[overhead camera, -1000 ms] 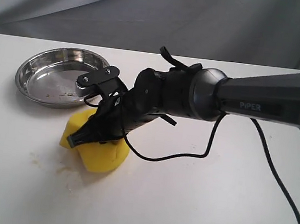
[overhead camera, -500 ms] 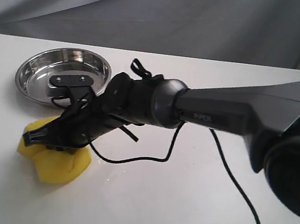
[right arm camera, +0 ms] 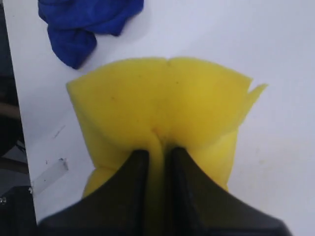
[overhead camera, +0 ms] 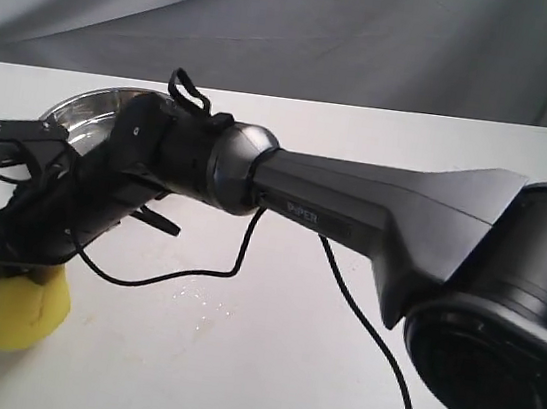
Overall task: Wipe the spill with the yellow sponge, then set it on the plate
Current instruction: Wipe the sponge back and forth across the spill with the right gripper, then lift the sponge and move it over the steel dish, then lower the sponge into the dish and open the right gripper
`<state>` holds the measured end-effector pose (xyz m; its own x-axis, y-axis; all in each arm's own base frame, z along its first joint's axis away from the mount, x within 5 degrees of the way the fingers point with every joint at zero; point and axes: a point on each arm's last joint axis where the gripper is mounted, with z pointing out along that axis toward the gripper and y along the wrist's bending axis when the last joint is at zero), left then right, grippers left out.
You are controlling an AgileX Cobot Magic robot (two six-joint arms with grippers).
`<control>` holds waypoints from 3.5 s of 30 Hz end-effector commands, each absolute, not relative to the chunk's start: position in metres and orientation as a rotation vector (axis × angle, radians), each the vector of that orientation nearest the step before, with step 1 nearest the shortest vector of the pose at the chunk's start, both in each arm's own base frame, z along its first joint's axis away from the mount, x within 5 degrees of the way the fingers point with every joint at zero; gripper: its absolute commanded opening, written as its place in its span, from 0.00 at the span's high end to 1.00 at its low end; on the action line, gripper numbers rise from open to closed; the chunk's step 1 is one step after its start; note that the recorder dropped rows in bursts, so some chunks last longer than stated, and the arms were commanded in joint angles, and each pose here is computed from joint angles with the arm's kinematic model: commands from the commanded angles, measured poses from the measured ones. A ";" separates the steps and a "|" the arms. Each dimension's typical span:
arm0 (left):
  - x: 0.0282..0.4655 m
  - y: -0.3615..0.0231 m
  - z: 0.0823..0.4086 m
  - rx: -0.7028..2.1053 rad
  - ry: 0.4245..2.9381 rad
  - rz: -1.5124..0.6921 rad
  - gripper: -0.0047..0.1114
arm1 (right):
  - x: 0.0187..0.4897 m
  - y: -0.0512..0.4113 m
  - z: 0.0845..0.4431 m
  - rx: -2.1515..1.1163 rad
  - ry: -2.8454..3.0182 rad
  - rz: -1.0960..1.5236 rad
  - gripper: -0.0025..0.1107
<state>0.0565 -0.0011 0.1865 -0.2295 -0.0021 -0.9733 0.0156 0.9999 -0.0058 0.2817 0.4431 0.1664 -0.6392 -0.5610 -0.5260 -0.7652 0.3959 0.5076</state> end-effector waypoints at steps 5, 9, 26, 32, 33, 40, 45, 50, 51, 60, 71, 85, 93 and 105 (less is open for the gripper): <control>0.057 -0.002 0.186 0.011 1.800 -0.025 0.96 | 0.286 0.432 0.225 -1.305 2.179 0.883 0.98; 0.057 -0.002 0.186 0.011 1.800 -0.025 0.96 | 0.292 0.424 0.231 -1.406 2.105 0.675 0.98; 0.057 -0.002 0.186 0.013 1.800 -0.024 0.96 | 0.326 0.430 0.226 -1.293 1.800 0.372 0.98; 0.057 -0.002 0.186 0.011 1.800 -0.025 0.96 | 0.346 0.443 0.189 -1.184 1.650 0.371 0.98; 0.057 -0.002 0.186 0.011 1.800 -0.025 0.96 | 0.351 0.443 0.180 -1.153 1.642 0.377 0.98; 0.057 -0.002 0.186 0.011 1.800 -0.025 0.96 | 0.386 0.430 0.153 -0.824 1.611 0.471 0.98; 0.057 -0.002 0.186 0.013 1.800 -0.024 0.96 | 0.405 0.414 0.164 -0.623 1.556 0.494 0.98; 0.057 -0.002 0.186 0.013 1.800 -0.024 0.96 | 0.414 0.406 0.165 -0.603 1.549 0.475 0.98; 0.057 -0.002 0.186 0.013 1.800 -0.024 0.96 | 0.416 0.404 0.161 -0.605 1.560 0.470 0.98; 0.057 -0.002 0.186 0.010 1.800 -0.026 0.96 | 0.422 0.400 0.127 -0.606 1.561 0.434 0.98; 0.057 -0.002 0.186 0.012 1.800 -0.024 0.96 | 0.423 0.399 0.107 -0.606 1.534 0.415 0.83; 0.057 -0.002 0.186 0.011 1.800 -0.025 0.96 | 0.423 0.398 0.104 -0.578 1.512 0.417 0.09; 0.057 -0.002 0.186 0.012 1.800 -0.024 0.96 | 0.414 0.409 0.124 -0.573 1.459 0.446 0.10; 0.057 -0.002 0.186 0.011 1.800 -0.025 0.96 | 0.386 0.419 0.228 -0.745 1.465 0.459 0.18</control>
<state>0.0565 -0.0011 0.1865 -0.2295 -0.0021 -0.9733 0.0156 0.9999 -0.0058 0.3891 0.4244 0.1981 0.1070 -0.1151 -0.9876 -0.6714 0.7243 -0.1571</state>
